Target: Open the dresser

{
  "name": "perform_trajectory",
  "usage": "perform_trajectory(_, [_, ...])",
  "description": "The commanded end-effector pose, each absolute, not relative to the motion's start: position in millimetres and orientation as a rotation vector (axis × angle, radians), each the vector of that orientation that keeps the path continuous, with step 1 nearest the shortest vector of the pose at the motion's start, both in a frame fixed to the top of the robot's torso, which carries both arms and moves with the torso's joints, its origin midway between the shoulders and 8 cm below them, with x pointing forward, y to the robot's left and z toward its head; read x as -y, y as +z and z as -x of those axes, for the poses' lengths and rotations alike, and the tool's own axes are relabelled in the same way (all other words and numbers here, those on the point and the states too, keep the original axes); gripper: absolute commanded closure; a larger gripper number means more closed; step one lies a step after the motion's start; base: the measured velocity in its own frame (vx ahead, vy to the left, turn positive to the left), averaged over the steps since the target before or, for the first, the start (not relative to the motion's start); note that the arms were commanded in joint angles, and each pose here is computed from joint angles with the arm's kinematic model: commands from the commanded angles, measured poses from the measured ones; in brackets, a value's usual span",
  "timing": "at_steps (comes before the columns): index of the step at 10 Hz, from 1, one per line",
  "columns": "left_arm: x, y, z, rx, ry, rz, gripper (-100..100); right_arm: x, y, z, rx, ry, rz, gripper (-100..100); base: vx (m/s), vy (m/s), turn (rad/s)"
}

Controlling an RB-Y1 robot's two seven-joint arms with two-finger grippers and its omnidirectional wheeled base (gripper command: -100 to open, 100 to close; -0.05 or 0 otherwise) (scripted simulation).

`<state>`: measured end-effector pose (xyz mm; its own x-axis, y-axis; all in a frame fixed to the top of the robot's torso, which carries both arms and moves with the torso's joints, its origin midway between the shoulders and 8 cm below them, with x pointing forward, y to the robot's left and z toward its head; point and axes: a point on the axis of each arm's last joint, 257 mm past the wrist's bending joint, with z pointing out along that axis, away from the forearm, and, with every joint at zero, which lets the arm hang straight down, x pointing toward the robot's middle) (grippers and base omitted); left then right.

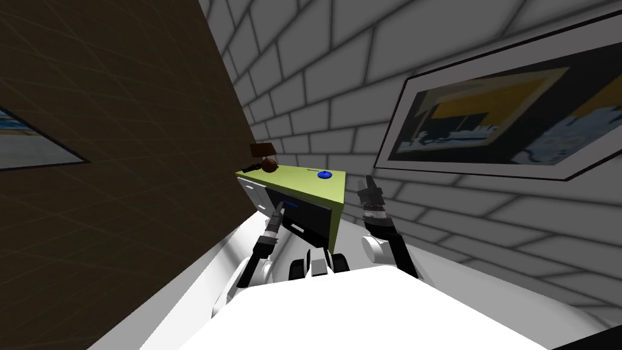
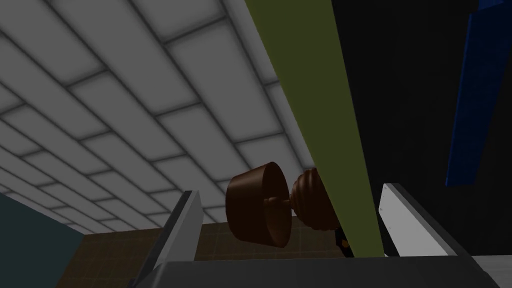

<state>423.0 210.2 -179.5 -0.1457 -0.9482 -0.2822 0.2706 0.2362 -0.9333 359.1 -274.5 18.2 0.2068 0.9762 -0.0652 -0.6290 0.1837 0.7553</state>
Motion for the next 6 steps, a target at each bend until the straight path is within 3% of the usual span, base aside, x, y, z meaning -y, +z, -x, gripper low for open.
perform_trajectory(1, [-207.7,-208.4,-427.0,-1.35,-1.214,0.74,-100,274.5,18.2,-359.1,-0.631,1.244,-0.675,0,0.029,0.05,-0.147])
perform_trajectory(6, [-209.5,-272.8,-428.6,-1.543,-1.12,0.747,-100,274.5,18.2,-359.1,-0.631,1.244,-0.675,0,0.037,0.063,-0.191])
